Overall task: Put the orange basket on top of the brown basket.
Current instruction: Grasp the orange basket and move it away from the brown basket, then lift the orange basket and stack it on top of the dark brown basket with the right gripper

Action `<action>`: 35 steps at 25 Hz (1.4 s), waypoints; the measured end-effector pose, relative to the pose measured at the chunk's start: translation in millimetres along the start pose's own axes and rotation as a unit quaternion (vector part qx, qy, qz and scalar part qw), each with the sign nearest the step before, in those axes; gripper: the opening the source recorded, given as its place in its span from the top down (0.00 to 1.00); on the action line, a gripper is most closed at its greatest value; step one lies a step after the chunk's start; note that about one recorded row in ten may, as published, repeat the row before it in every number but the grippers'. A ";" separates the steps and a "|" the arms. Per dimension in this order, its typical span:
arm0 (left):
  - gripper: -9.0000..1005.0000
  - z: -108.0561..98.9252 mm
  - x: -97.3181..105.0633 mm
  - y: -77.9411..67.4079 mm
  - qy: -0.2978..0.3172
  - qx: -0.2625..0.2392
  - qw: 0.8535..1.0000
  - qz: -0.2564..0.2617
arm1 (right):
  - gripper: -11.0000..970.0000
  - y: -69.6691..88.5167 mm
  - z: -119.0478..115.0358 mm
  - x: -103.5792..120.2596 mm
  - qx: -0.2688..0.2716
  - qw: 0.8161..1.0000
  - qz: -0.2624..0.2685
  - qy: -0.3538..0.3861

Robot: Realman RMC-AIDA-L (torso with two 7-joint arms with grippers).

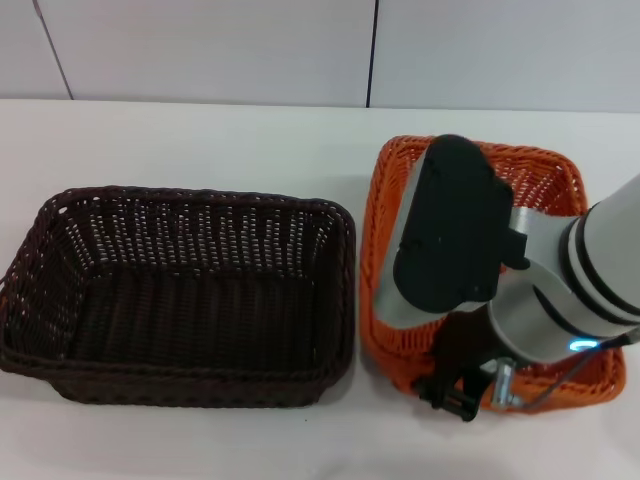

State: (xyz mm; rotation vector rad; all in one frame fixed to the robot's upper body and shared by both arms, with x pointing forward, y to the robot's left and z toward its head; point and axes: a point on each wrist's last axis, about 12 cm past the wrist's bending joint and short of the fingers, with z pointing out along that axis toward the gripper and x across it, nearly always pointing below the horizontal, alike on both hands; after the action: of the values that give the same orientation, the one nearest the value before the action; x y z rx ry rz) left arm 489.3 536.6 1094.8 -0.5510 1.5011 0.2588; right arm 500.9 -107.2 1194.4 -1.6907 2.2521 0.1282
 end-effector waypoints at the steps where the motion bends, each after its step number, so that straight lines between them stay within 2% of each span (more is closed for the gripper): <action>1: 0.49 -0.2 -0.8 1.7 0.000 -0.001 1.000 0.001 | 0.81 -4.3 -2.0 1.7 0.020 1.000 0.010 0.001; 5: 0.49 -0.2 -2.0 3.5 -0.001 -0.002 1.000 0.003 | 0.81 -10.1 -6.1 3.3 0.045 0.999 0.024 0.000; 7: 0.49 0.2 -3.3 4.8 -0.002 -0.003 1.000 0.004 | 0.81 -12.8 -15.7 0.9 0.096 0.995 0.015 -0.007; 14: 0.49 2.3 -5.9 4.2 -0.005 -0.001 1.000 0.005 | 0.81 -9.9 -20.5 -7.7 0.126 0.992 -0.015 -0.019; 18: 0.49 2.7 -5.1 3.2 -0.004 0.000 1.000 0.004 | 0.81 -7.7 -22.8 -19.3 0.164 0.984 -0.053 -0.034; 27: 0.49 3.3 -3.7 1.7 -0.003 0.003 1.000 0.001 | 0.81 -6.9 -26.6 -32.6 0.186 0.972 -0.124 -0.074; 31: 0.49 3.4 -3.8 1.5 -0.003 0.003 1.000 0.001 | 0.81 2.8 -32.9 -43.9 0.199 0.957 -0.194 -0.088; 35: 0.49 3.9 -4.0 0.8 -0.004 0.004 1.000 0.001 | 0.81 5.4 -40.7 -48.1 0.212 0.948 -0.219 -0.093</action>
State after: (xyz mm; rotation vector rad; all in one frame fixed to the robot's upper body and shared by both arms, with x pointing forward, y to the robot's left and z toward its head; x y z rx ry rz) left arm 492.0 539.9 1098.5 -0.5428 1.4951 0.2557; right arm 499.6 -72.1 1247.0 -1.7921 1.5787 -0.2708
